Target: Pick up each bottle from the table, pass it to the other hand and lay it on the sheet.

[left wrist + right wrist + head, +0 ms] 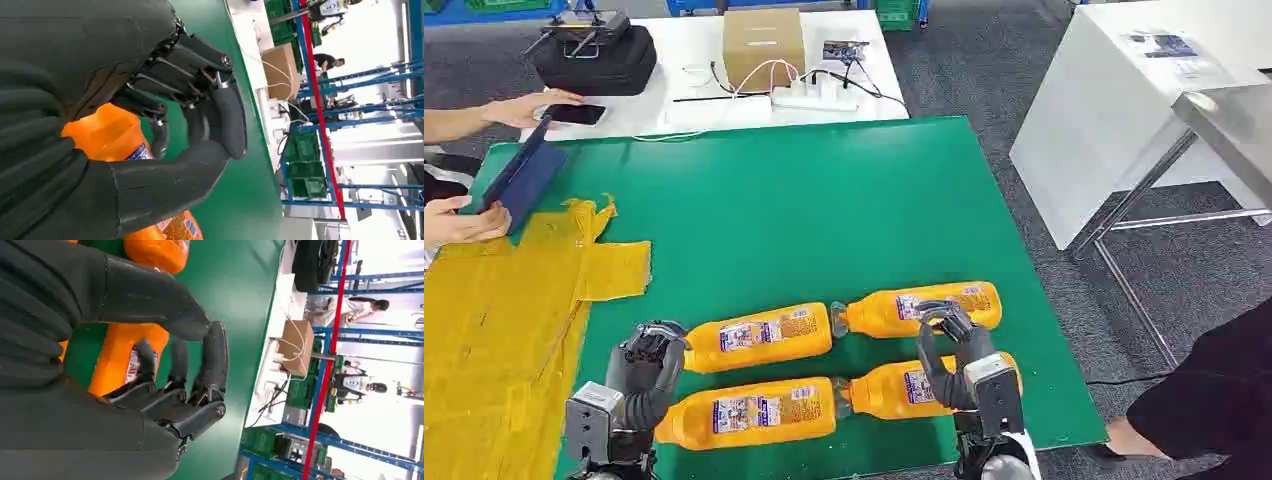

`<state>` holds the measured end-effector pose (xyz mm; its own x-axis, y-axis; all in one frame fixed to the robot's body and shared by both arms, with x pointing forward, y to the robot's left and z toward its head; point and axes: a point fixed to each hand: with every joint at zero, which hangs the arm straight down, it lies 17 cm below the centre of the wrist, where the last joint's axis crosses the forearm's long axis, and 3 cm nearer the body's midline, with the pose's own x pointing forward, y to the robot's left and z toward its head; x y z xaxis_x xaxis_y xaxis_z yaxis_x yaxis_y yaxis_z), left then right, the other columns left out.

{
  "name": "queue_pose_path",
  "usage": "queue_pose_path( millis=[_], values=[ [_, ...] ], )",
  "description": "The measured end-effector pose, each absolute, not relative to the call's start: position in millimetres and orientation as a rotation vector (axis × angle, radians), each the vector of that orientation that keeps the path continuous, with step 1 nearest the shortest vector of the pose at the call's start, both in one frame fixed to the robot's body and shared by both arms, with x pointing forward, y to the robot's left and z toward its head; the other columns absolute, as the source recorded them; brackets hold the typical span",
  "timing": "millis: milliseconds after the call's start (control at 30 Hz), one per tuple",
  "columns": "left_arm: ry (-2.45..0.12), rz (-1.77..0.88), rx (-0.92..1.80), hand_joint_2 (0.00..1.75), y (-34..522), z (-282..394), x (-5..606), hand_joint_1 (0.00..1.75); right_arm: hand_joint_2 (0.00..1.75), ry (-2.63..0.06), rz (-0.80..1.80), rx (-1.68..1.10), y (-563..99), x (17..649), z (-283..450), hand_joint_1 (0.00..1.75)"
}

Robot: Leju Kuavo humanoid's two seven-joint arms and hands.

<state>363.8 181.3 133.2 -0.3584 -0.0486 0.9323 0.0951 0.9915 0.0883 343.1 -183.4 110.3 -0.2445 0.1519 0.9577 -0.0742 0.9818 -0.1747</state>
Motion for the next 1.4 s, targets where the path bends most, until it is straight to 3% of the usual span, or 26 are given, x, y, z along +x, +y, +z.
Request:
queue_pose_path(
  millis=[167, 367, 400, 433, 733, 900, 1200, 1400],
  values=[
    [-1.954, -0.056, 0.179, 1.75, 203.3, 143.2, 346.2, 1.75, 1.75, -1.890, 0.108, -0.031, -160.3, 344.1, 142.1, 1.75],
    [-2.008, -0.027, 0.200, 1.75, 195.9, 169.5, 343.3, 1.75, 1.75, -1.964, 0.085, 0.025, -123.9, 351.8, 180.5, 1.75],
    [-2.018, -0.028, 0.200, 1.75, 196.0, 173.1, 344.3, 0.40, 1.75, -1.977, 0.100, 0.021, -122.0, 352.6, 184.0, 0.45],
    [-2.026, -0.029, 0.201, 1.75, 195.8, 176.1, 345.8, 0.00, 1.75, -1.987, 0.122, 0.012, -120.3, 353.7, 186.4, 0.00],
    [-2.035, -0.065, 0.208, 1.75, 194.8, 189.0, 363.7, 0.00, 1.75, -1.977, 0.525, -0.249, -111.4, 386.9, 187.6, 0.00],
    [-2.039, -0.074, 0.206, 1.75, 194.0, 191.1, 364.7, 0.00, 1.75, -1.969, 0.590, -0.281, -110.0, 395.1, 184.1, 0.00],
    [-2.062, -0.106, 0.160, 1.75, 186.6, 203.0, 374.5, 0.00, 1.75, -1.762, 1.171, -0.376, -56.8, 417.6, 114.4, 0.00],
    [-2.072, -0.111, 0.156, 1.75, 185.5, 206.5, 379.2, 0.00, 1.75, -1.706, 1.303, -0.368, -43.4, 422.9, 87.2, 0.00]
  ],
)
